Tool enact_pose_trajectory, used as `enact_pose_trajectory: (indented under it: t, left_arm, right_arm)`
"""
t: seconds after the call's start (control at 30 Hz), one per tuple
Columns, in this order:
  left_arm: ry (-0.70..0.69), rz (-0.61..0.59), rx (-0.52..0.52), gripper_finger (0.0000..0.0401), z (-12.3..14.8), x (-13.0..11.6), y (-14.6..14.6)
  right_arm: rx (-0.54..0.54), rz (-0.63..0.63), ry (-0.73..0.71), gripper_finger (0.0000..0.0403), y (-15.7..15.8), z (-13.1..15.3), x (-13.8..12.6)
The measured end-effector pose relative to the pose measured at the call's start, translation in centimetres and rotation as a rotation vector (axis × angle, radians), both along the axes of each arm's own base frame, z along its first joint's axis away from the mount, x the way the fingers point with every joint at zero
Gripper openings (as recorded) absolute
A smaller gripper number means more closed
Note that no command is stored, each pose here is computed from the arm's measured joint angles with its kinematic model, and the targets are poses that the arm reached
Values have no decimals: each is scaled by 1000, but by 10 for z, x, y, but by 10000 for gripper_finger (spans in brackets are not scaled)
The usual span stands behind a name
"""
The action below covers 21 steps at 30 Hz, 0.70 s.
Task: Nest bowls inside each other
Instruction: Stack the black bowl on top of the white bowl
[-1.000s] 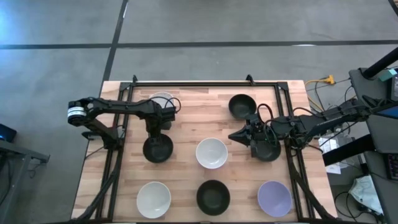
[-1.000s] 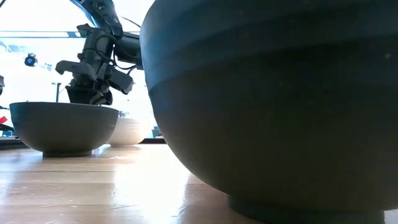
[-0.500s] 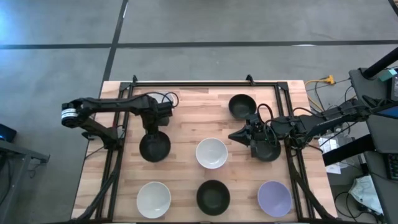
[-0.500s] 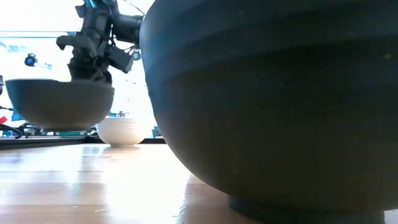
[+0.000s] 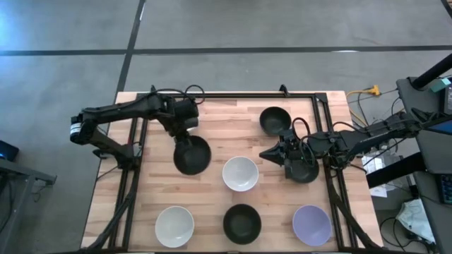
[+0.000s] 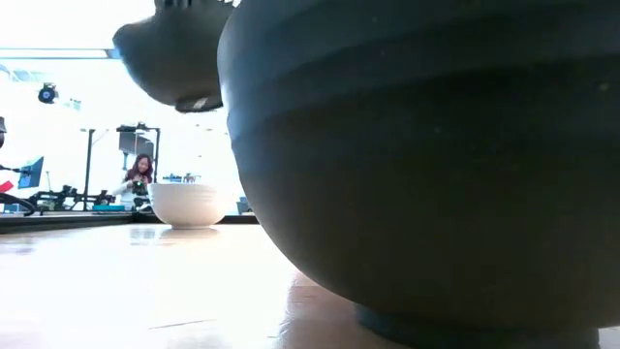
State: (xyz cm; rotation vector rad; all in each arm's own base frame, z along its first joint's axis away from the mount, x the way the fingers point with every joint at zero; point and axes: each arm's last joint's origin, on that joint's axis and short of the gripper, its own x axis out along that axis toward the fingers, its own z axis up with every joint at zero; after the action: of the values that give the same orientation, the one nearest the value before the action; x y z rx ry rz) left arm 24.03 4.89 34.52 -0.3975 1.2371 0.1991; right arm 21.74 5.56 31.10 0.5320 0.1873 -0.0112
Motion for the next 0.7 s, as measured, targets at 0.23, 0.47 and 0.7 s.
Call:
enact_pose_trajectory:
  t: [0.23,0.47,0.7]
  left_arm:
    - [-71,-22,-47,8,24,30,-24]
    - [-113,-48,-87,8,38,75,-41]
    - [-166,-34,-116,8,45,123,-41]
  right_arm:
    - [-48,22,19,9,-2,2,-9]
    - [-97,86,121,9,-11,7,-45]
    - [-262,131,252,9,-22,33,-85]
